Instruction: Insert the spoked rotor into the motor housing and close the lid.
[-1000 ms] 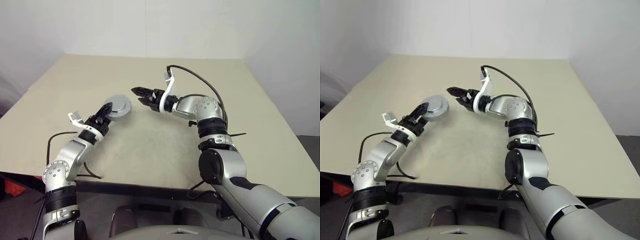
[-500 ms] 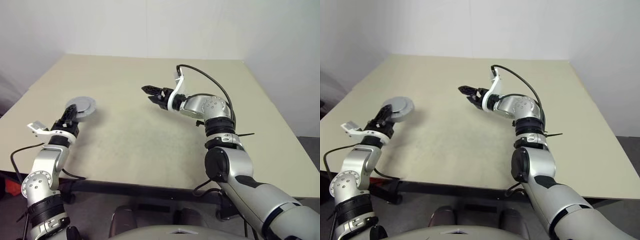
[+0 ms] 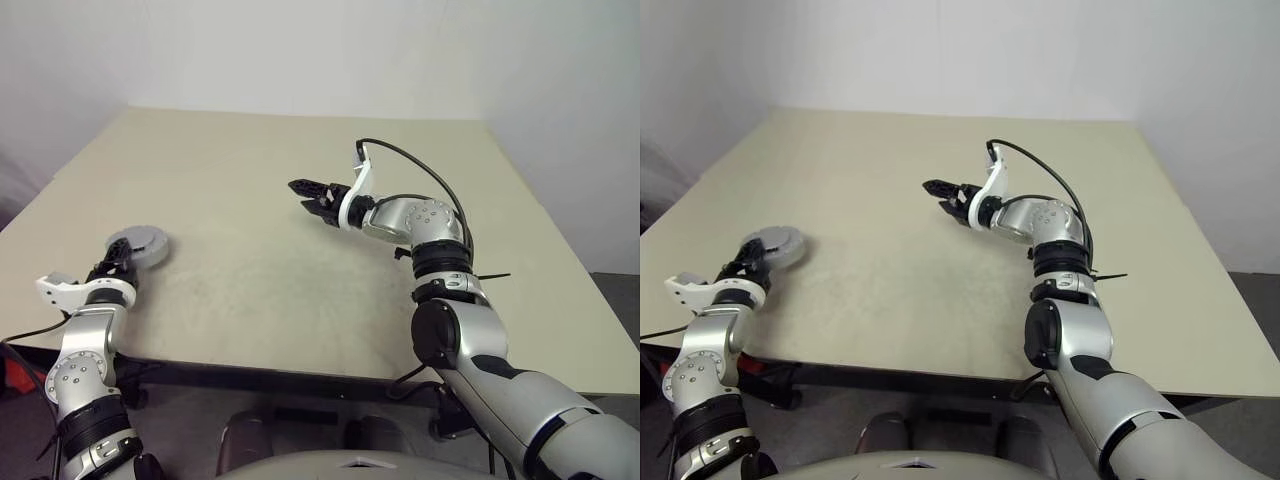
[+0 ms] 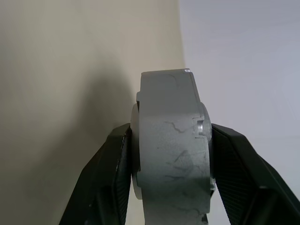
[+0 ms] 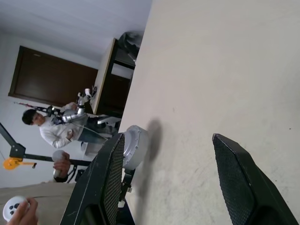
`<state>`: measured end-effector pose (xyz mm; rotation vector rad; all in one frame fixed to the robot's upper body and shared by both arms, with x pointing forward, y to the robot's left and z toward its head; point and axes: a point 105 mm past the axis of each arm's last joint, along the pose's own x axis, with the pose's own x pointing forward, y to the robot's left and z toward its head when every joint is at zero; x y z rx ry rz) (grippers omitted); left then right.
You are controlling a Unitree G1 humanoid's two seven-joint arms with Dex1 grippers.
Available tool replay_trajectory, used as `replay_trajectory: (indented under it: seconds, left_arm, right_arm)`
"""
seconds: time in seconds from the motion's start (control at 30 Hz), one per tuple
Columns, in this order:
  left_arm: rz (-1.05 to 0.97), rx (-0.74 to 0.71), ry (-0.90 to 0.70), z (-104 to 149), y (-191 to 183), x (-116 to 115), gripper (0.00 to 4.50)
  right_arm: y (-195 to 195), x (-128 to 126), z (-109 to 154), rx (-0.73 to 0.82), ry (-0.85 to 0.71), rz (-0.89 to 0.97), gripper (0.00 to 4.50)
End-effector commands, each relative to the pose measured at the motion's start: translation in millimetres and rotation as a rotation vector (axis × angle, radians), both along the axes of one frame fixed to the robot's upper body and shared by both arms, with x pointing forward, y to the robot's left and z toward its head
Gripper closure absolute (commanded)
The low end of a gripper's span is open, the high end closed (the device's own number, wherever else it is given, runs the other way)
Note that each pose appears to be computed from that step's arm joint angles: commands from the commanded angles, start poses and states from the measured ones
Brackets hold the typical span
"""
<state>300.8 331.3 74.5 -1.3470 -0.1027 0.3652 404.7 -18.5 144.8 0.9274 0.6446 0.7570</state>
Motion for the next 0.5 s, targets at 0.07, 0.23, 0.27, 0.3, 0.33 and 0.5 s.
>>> replay_trajectory:
  seconds: [0.07,0.23,0.27,0.3,0.33,0.5]
  left_arm:
    - [0.034,0.038,-0.071,23,8,2,2.39]
    - [0.071,-0.012,-0.004,8,13,0,2.39]
    - [0.076,-0.023,0.011,5,13,1,2.39]
    - [0.078,-0.029,0.019,3,13,1,2.39]
    - [0.081,-0.035,0.029,2,13,1,2.39]
    - [0.075,-0.043,0.071,-5,12,2,2.04]
  right_arm:
    - [0,2,12,0.016,-0.042,-0.007,1.14]
    - [2,2,12,0.012,-0.043,-0.007,1.14]
    - [2,2,11,0.013,-0.043,-0.006,1.14]
    - [2,2,11,0.013,-0.043,-0.006,1.14]
    - [2,2,11,0.013,-0.043,-0.006,1.14]
    - [2,2,11,0.011,-0.043,-0.009,1.12]
